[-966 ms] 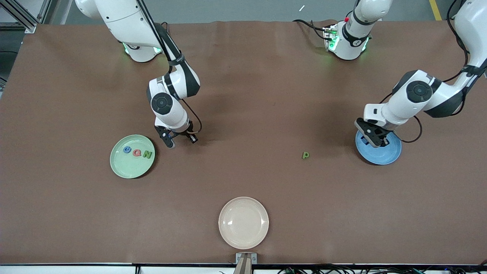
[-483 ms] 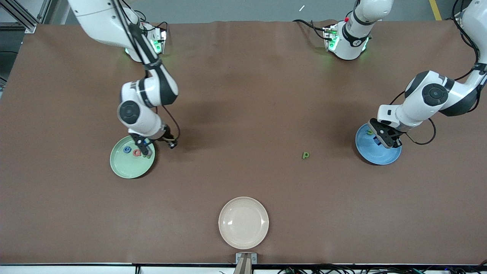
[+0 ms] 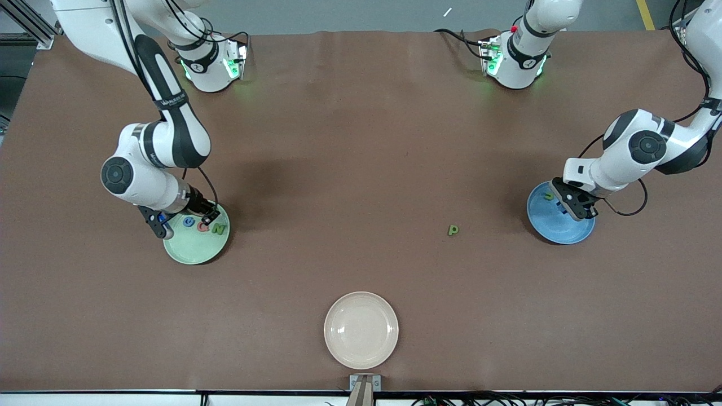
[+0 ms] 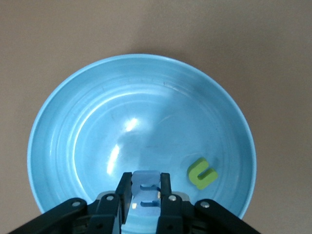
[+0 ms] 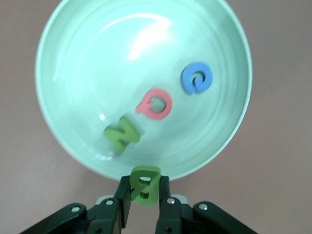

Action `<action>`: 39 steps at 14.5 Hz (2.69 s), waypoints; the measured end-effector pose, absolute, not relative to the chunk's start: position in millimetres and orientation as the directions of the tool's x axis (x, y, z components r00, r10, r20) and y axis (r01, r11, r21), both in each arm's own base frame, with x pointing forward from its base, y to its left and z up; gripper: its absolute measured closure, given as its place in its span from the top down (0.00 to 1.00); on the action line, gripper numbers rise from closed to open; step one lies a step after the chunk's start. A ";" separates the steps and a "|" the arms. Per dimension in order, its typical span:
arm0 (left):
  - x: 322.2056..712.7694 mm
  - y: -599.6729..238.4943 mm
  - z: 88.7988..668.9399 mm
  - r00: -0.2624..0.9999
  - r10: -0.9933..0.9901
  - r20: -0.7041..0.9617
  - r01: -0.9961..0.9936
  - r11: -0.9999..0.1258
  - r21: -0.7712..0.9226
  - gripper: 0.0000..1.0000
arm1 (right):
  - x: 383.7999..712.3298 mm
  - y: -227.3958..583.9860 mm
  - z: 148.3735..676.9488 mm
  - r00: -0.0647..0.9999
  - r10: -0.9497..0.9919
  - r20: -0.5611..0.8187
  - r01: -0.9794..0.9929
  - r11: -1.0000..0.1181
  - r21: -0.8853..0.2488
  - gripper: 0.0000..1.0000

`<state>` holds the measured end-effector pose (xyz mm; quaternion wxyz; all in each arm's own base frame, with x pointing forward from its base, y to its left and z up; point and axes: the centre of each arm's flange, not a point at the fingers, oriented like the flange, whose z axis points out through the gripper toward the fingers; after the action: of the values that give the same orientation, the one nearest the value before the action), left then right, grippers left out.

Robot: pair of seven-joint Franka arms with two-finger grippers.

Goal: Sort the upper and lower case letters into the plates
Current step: 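Release the E into the blue plate while the right gripper drops B, then move the left gripper over the green d while the right arm withdraws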

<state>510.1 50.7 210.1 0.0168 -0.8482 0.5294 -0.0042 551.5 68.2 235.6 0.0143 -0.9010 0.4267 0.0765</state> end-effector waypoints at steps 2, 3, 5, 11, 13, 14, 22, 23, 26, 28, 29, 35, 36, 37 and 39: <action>510.6 43.7 209.4 0.439 -0.899 -0.009 -0.898 -0.438 -0.030 0.27 | 552.1 50.9 225.7 0.622 -0.772 -0.135 -0.772 -0.633 0.060 0.27; 510.9 39.1 209.0 0.439 -0.899 -0.009 -0.898 -0.438 -0.029 0.27 | 552.0 42.8 221.8 0.620 -0.774 -0.130 -0.773 -0.631 0.070 0.27; 511.1 34.8 208.2 0.434 -0.901 -0.010 -0.901 -0.433 -0.028 0.27 | 551.3 34.5 213.1 0.614 -0.779 -0.129 -0.776 -0.625 0.079 0.27; 515.7 41.2 210.7 0.437 -0.899 -0.010 -0.899 -0.436 -0.037 0.64 | 547.2 35.1 190.9 0.613 -0.778 -0.138 -0.772 -0.627 0.104 0.27; 516.8 43.6 211.7 0.442 -0.897 0.000 -0.897 -0.442 -0.024 0.83 | 547.2 35.4 190.8 0.613 -0.778 -0.138 -0.772 -0.627 0.104 0.27; 517.4 43.8 212.5 0.445 -0.896 0.010 -0.896 -0.445 -0.011 0.83 | 547.4 35.6 190.9 0.614 -0.778 -0.138 -0.772 -0.627 0.104 0.32; 563.8 13.9 259.9 0.612 -0.778 0.141 -0.789 -0.613 0.041 1.00 | 565.7 40.9 215.7 0.619 -0.769 -0.159 -0.764 -0.637 0.108 1.00; 564.6 6.3 263.6 0.645 -0.750 0.146 -0.762 -0.646 0.048 1.00 | 571.7 42.6 226.1 0.624 -0.763 -0.167 -0.758 -0.643 0.109 1.00; 565.9 -34.0 280.9 0.748 -0.643 0.164 -0.659 -0.749 0.071 1.00 | 586.7 43.1 259.5 0.676 -0.711 -0.193 -0.708 -0.699 0.095 1.00; 563.1 -76.8 287.9 0.812 -0.561 0.162 -0.579 -0.810 0.097 1.00 | 593.7 35.4 278.0 0.700 -0.683 -0.211 -0.682 -0.726 0.089 1.00; 560.2 -100.3 289.5 0.841 -0.519 0.156 -0.537 -0.837 0.110 1.00 | 596.5 31.7 284.6 0.713 -0.666 -0.217 -0.667 -0.741 0.084 1.00; 545.9 -215.6 286.5 0.939 -0.326 0.107 -0.339 -0.930 0.142 1.00 | 606.0 26.0 304.1 0.751 -0.619 -0.231 -0.623 -0.780 0.067 1.00; 547.2 -224.3 279.9 0.947 -0.307 0.096 -0.318 -0.938 0.135 1.00 | 606.9 26.8 307.6 0.759 -0.606 -0.238 -0.609 -0.790 0.067 1.00; 548.5 -231.5 273.4 0.953 -0.289 0.086 -0.298 -0.946 0.126 1.00 | 607.6 27.4 312.9 0.778 -0.574 -0.255 -0.579 -0.813 0.066 1.00; 551.4 -238.8 262.0 0.962 -0.263 0.072 -0.269 -0.957 0.108 1.00 | 611.3 20.9 331.0 0.832 -0.470 -0.295 -0.479 -0.877 0.045 1.00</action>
<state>551.4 -238.8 262.0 -0.0583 -0.9888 0.1345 -0.0284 611.3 20.9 331.0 0.0153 -0.9570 0.2479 0.1501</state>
